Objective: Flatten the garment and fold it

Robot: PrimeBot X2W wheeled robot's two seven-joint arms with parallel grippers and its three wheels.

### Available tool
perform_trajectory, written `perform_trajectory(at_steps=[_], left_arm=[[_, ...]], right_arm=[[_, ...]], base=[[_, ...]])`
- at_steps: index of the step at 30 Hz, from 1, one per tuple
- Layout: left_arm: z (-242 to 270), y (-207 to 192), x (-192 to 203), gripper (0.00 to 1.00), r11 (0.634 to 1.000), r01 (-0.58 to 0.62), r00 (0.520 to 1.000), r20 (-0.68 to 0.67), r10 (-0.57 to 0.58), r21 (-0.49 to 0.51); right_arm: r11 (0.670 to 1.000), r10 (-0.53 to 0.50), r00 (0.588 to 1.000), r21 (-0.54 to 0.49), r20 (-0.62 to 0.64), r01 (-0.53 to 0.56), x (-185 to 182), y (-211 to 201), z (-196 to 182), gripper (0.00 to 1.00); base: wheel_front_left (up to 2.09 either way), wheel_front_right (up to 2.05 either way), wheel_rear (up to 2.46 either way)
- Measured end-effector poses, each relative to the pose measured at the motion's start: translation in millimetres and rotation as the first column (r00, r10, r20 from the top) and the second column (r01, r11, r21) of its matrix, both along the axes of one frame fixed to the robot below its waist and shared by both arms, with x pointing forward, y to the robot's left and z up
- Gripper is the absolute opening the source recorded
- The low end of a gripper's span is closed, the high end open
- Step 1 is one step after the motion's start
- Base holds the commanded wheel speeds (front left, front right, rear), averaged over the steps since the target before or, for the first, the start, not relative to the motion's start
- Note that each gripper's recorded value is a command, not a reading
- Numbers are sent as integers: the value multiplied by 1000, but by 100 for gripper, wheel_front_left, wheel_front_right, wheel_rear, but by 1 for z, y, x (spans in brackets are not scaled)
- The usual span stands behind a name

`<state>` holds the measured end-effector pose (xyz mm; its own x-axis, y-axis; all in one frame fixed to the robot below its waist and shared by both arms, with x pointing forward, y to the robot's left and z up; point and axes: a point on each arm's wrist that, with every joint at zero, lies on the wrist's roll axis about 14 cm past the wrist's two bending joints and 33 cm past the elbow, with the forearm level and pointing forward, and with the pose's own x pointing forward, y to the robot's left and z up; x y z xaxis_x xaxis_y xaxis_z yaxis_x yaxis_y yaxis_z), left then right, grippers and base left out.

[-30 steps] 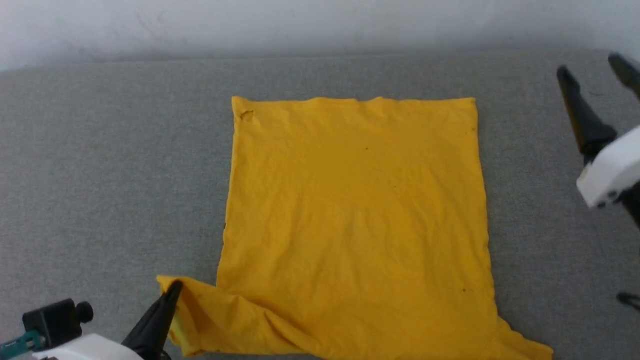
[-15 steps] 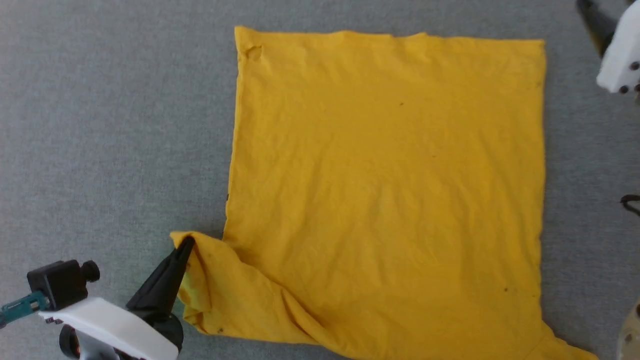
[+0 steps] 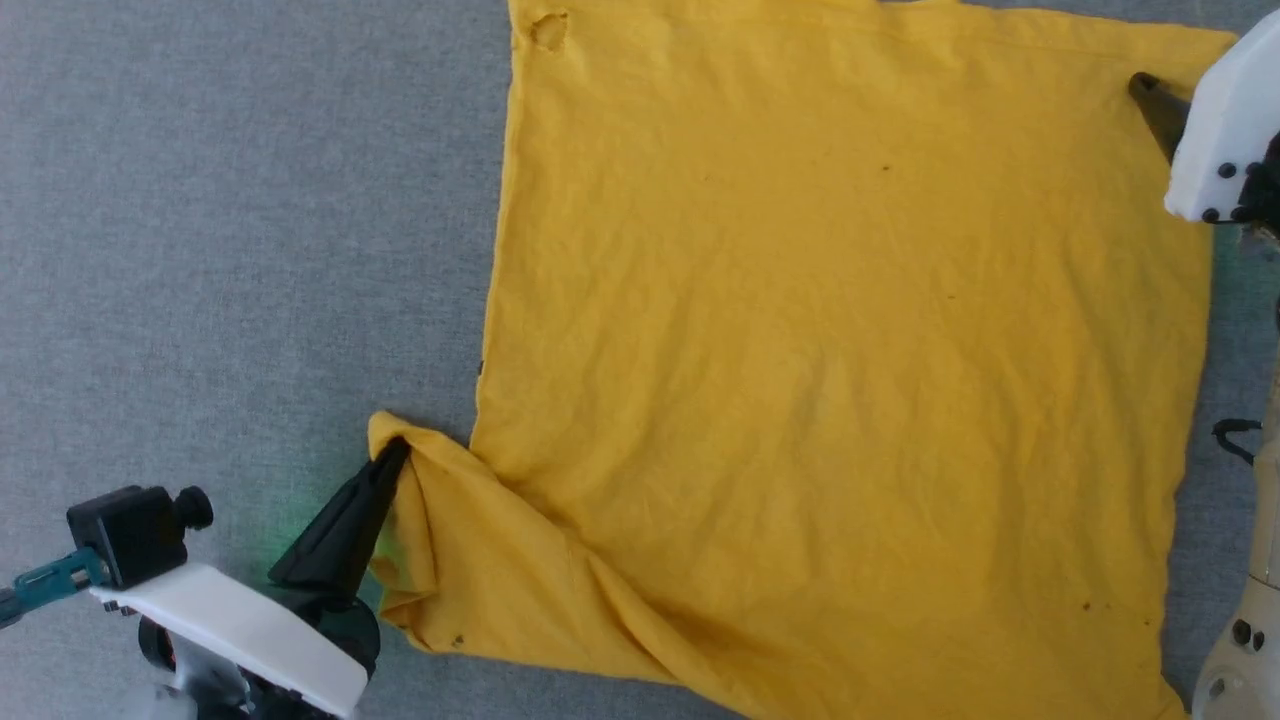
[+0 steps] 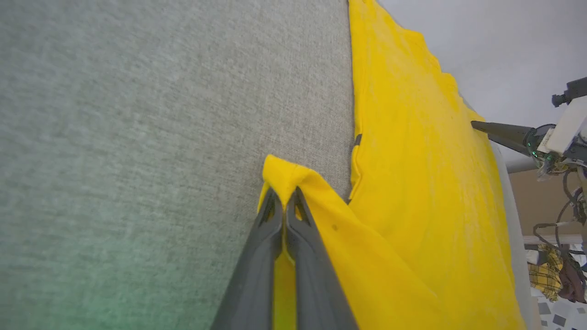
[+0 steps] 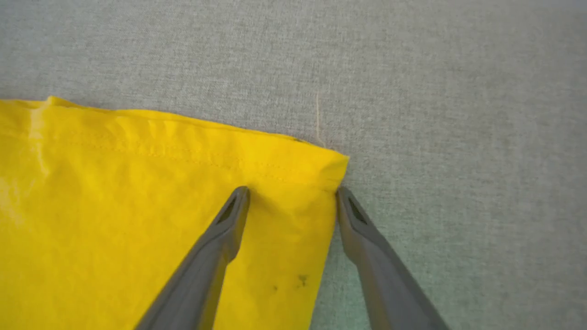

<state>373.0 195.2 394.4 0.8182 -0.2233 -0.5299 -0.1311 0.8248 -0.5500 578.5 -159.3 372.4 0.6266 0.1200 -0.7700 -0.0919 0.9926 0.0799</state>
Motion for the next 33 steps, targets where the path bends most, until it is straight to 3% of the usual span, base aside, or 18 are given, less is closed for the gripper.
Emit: perform_trajectory(at_steps=[3, 4, 6, 13, 21, 26, 33], left_arm=[[-2, 2, 1, 0, 1000, -5, 1000, -3, 5, 4], [-1, 3, 2, 0, 1000, -6, 1000, 0, 6, 3], [-2, 4, 2, 0, 1000, -9, 1000, 0, 9, 4], [4, 7, 1, 0, 1000, -13, 1000, 24, 12, 23], [27, 7, -7, 0, 998, -47, 995, 87, 43, 46], [39, 8, -28, 0, 995, -78, 993, 96, 72, 62], [60, -6, -46, 0, 997, -56, 989, 140, 49, 47]], right_arm=[[1000, -19, 1000, -2, -4, 19, 3, -2, -5, 100], [1000, -28, 1000, -1, -5, 28, 4, -3, -6, 54], [999, -35, 999, -5, -1, 35, 7, -3, -7, 0], [999, -45, 997, 3, 65, 45, 5, -4, 8, 0], [994, -97, 960, 65, 261, 83, -20, -27, 65, 0], [978, -207, 923, 99, 323, 185, -77, -72, 93, 0], [915, -402, 878, 75, 261, 396, -205, -137, 94, 0]], base=[[0, 0, 0], [0, 0, 0], [0, 0, 0], [0, 0, 0], [0, 0, 0], [0, 0, 0], [0, 0, 0]])
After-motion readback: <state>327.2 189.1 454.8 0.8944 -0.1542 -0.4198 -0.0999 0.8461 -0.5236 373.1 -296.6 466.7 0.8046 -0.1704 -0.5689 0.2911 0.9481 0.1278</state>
